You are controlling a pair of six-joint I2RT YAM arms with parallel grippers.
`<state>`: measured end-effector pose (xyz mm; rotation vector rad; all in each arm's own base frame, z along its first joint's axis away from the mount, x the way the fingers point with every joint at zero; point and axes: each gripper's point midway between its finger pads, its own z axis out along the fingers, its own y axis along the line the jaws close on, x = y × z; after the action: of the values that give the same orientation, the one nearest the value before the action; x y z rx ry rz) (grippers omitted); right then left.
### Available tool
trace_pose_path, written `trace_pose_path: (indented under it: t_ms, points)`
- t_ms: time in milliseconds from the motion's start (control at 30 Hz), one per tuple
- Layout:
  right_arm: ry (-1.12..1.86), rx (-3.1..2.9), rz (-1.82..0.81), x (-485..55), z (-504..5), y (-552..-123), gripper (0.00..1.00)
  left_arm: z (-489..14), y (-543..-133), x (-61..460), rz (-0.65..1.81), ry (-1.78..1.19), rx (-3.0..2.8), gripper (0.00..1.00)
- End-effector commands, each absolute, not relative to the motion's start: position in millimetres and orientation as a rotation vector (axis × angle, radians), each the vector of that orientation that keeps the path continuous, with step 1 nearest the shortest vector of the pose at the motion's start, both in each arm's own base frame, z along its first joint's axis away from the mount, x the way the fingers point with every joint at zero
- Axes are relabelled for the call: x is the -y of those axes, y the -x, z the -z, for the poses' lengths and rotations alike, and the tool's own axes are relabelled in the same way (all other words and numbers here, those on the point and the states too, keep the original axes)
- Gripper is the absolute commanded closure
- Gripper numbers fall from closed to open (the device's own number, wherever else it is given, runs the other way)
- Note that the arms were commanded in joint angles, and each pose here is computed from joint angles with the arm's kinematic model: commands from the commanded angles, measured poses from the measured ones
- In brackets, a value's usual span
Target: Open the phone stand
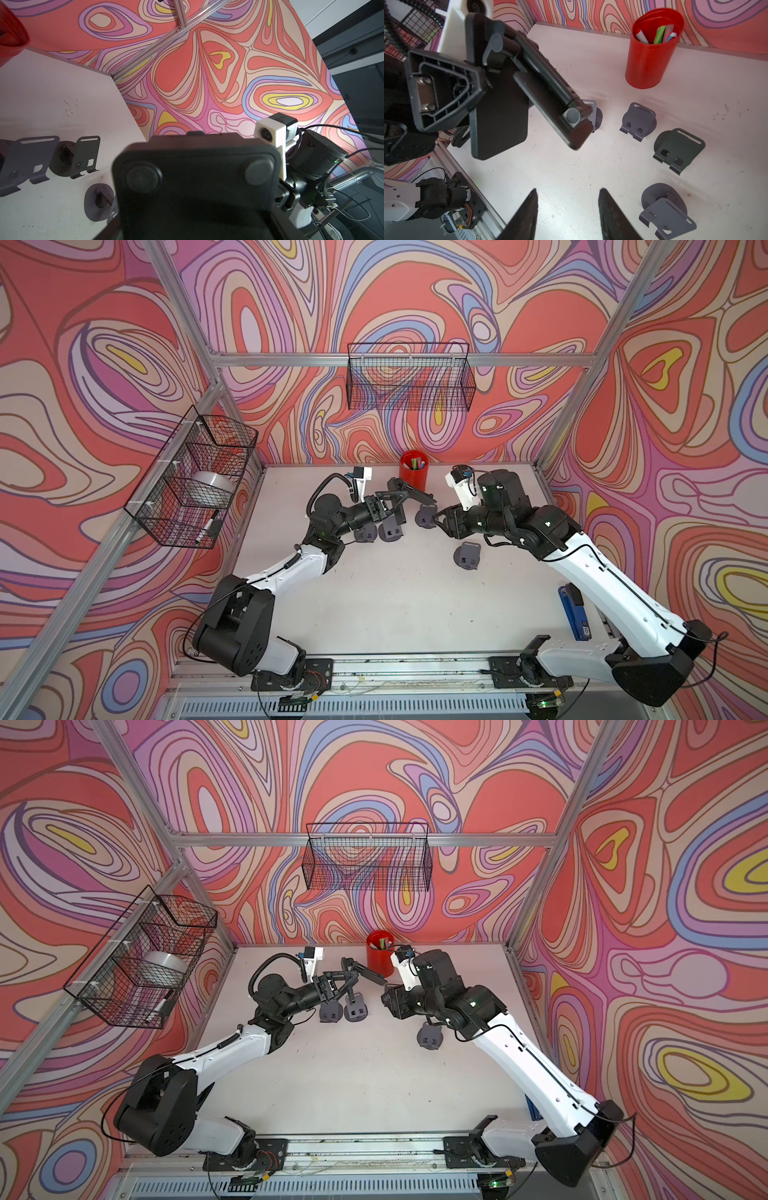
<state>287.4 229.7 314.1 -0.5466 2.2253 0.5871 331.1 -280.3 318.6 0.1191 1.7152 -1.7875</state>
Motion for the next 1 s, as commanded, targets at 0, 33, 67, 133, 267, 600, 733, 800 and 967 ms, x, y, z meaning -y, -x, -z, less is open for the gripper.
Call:
trace_pose_path:
  t_ms: [0, 33, 67, 133, 267, 600, 733, 800, 967]
  points:
    - [0.634, -2.188, -0.487, -230.1, -310.1, -298.2, 0.51, -352.5, -320.1, 284.8, 1.839, -0.216, -1.61, 1.0]
    - [0.643, -2.184, -0.47, -230.4, -309.5, -301.3, 0.51, -352.3, -319.1, 285.8, 1.841, -0.22, -1.616, 1.0]
    - [0.661, -2.176, -0.461, -232.0, -309.0, -303.8, 0.5, -352.5, -317.5, 287.4, 1.845, -0.227, -1.621, 1.0]
    - [0.683, -2.159, -0.445, -234.8, -308.2, -308.9, 0.49, -353.3, -314.9, 290.2, 1.855, -0.24, -1.625, 1.0]
    - [0.71, -2.115, -0.426, -239.6, -311.2, -317.5, 0.47, -355.5, -310.1, 295.6, 1.883, -0.255, -1.624, 1.0]
    - [0.716, -2.046, -0.388, -241.7, -326.0, -328.8, 0.45, -353.8, -303.8, 300.7, 1.928, -0.282, -1.628, 1.0]
    - [0.73, -2.041, -0.393, -243.7, -329.4, -329.0, 0.51, -347.6, -304.1, 301.7, 1.933, -0.282, -1.643, 1.0]
    - [0.748, -2.044, -0.412, -246.7, -328.9, -326.8, 0.58, -347.3, -304.2, 302.0, 1.939, -0.282, -1.639, 1.0]
    - [0.772, -2.057, -0.445, -252.4, -326.0, -324.4, 0.7, -348.3, -306.2, 302.8, 1.956, -0.279, -1.624, 1.0]
